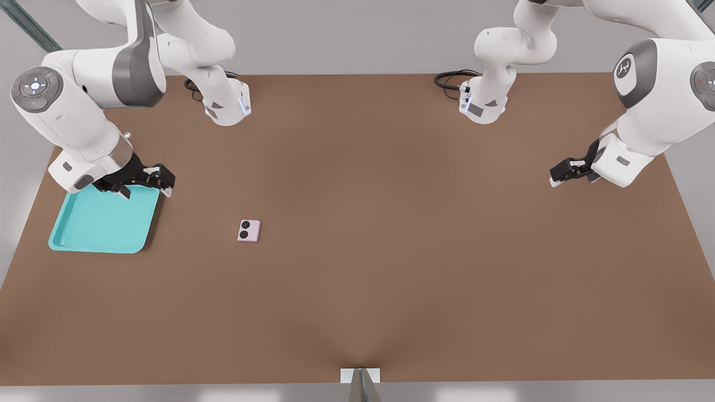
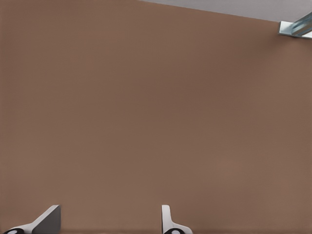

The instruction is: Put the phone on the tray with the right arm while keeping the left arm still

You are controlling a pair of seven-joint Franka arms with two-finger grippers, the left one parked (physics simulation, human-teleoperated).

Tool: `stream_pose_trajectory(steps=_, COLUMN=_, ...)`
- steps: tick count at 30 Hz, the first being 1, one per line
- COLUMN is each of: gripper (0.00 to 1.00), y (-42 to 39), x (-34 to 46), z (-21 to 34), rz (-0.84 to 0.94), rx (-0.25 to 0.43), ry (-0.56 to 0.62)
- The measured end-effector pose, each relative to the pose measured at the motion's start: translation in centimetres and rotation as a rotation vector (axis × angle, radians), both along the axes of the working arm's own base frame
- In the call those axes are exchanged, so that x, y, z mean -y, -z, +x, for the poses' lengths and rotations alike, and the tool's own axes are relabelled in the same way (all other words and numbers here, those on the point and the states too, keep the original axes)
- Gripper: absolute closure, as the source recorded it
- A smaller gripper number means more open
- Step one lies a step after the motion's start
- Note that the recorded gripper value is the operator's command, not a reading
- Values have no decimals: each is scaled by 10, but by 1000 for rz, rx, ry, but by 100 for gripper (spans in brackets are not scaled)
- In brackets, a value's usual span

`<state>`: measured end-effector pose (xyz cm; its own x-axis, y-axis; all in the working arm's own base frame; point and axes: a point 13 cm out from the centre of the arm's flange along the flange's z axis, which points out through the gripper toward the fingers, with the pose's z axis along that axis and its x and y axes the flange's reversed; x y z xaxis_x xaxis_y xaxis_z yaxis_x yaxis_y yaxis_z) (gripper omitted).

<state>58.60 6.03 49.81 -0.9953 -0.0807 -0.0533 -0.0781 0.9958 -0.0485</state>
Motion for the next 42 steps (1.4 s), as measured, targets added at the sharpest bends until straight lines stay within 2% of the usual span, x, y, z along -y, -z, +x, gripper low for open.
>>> stream_pose_trajectory(steps=3, gripper=0, y=30, x=-2, z=11, rz=-3, rx=-44, ry=3)
stream_pose_trajectory(steps=8, gripper=4, y=149, x=-79, z=29, rz=-21, rx=-161, ry=-92)
stream_pose_trajectory(steps=13, gripper=3, y=273, x=-107, z=-9, rz=-60, rx=-262, ry=-91)
stream_pose_trajectory(steps=20, gripper=0, y=331, x=-118, z=-13, rz=-53, rx=-232, ry=56)
stream_pose_trajectory(steps=28, gripper=0, y=372, x=-115, z=-30, rz=-72, rx=-258, ry=191)
stream_pose_trajectory(steps=33, gripper=0, y=380, x=-113, z=-35, rz=-63, rx=-250, ry=191)
stream_pose_trajectory(steps=42, gripper=0, y=384, x=-97, z=-30, rz=100, rx=-231, ry=145)
